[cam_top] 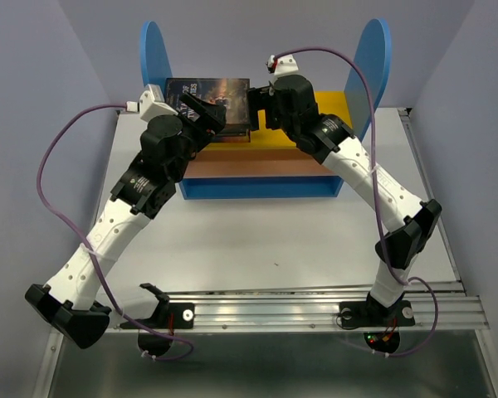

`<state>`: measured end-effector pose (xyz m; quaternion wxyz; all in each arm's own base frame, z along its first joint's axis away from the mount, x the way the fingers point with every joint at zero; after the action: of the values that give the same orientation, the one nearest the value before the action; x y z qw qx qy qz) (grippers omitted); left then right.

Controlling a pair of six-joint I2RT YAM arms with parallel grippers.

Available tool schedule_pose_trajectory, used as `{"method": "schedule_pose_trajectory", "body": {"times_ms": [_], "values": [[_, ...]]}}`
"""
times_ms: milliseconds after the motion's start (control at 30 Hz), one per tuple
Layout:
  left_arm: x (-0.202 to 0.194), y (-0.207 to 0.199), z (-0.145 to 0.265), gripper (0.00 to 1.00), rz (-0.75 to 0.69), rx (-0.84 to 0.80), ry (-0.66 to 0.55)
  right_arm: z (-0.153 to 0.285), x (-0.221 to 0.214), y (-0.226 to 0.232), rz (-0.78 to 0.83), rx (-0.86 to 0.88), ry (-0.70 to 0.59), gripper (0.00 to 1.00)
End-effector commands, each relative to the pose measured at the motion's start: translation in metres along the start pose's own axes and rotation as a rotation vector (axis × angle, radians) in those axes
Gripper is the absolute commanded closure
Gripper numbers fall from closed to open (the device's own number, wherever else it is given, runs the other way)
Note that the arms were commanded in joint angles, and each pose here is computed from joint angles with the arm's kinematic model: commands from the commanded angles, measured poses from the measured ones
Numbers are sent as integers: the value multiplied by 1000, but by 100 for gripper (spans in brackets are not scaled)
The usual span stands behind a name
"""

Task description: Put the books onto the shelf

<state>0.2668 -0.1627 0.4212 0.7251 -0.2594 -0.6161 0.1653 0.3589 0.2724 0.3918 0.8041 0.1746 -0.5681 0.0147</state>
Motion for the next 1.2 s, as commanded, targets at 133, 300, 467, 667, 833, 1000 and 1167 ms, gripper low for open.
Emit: {"method": "schedule_pose_trajectory", "body": {"times_ms": [133, 300, 467, 667, 833, 1000, 1167], "values": [[33, -12, 2, 1, 16, -35, -107, 3, 24, 11, -20, 41, -92, 0], [36, -11, 0, 1, 11, -33, -111, 5, 26, 12, -21, 46, -97, 0], [34, -7, -3, 1, 12, -19, -98, 6, 25, 11, -23, 51, -92, 0], [34, 0, 3, 1, 25, -13, -118, 7, 29, 11, -30, 42, -112, 0], [38, -4, 6, 1, 10, -29, -113, 8, 34, 8, -56, -3, -142, 0], [44, -11, 15, 1, -65, -89, -82, 28, 45, -12, -121, -153, -220, 0], [22, 4, 34, 1, -131, -119, 38, 74, 23, -51, -201, -301, -228, 0]]}}
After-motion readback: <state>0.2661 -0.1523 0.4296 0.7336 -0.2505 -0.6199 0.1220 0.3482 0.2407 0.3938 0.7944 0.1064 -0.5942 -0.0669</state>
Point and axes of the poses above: each gripper's point midway between its finger pads, its own z axis back along the fingers, its own y axis along the line the jaws close on, x = y × z, the point moved 8 cm from there along z, back along the fingers, and after that the axes turned 14 degrees about -z, right-handed, at the moved point
